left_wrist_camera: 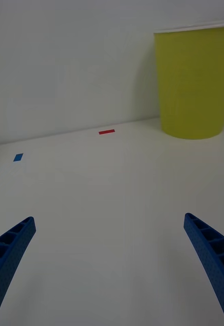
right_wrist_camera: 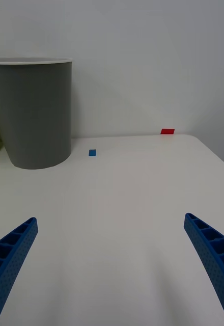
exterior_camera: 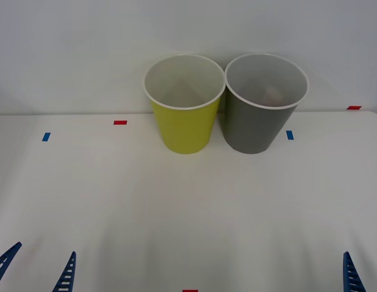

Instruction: Put cans in the gray bin and PET bottles in the light green bin.

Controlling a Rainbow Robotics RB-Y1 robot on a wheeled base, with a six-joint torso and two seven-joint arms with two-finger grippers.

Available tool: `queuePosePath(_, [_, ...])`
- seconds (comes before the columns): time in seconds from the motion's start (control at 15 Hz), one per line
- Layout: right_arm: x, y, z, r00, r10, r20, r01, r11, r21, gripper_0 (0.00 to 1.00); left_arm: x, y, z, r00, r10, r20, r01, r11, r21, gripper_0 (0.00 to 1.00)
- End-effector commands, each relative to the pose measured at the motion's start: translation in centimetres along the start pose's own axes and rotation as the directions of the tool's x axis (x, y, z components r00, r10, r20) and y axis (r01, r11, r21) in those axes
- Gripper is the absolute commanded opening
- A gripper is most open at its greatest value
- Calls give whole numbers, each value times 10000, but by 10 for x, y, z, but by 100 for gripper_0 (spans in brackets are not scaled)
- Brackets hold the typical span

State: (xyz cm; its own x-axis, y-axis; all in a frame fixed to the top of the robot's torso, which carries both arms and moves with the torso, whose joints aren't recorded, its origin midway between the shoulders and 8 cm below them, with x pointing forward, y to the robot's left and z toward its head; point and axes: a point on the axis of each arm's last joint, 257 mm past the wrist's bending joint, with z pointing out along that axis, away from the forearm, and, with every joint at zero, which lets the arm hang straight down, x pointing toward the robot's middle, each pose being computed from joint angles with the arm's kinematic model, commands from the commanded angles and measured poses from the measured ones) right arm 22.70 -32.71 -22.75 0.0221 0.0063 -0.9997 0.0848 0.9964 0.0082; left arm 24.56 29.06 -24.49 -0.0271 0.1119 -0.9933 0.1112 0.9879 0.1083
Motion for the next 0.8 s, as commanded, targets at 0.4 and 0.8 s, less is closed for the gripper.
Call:
queuePosePath(0.4, [0,0,0,10000,0,0,0,10000,0,100,0,0,0,10000,-2,-1,2,10000,0,100])
queuePosePath(0.8, [0,0,0,10000,0,0,0,10000,0,100,0,0,0,10000,-2,-1,2,10000,0,100])
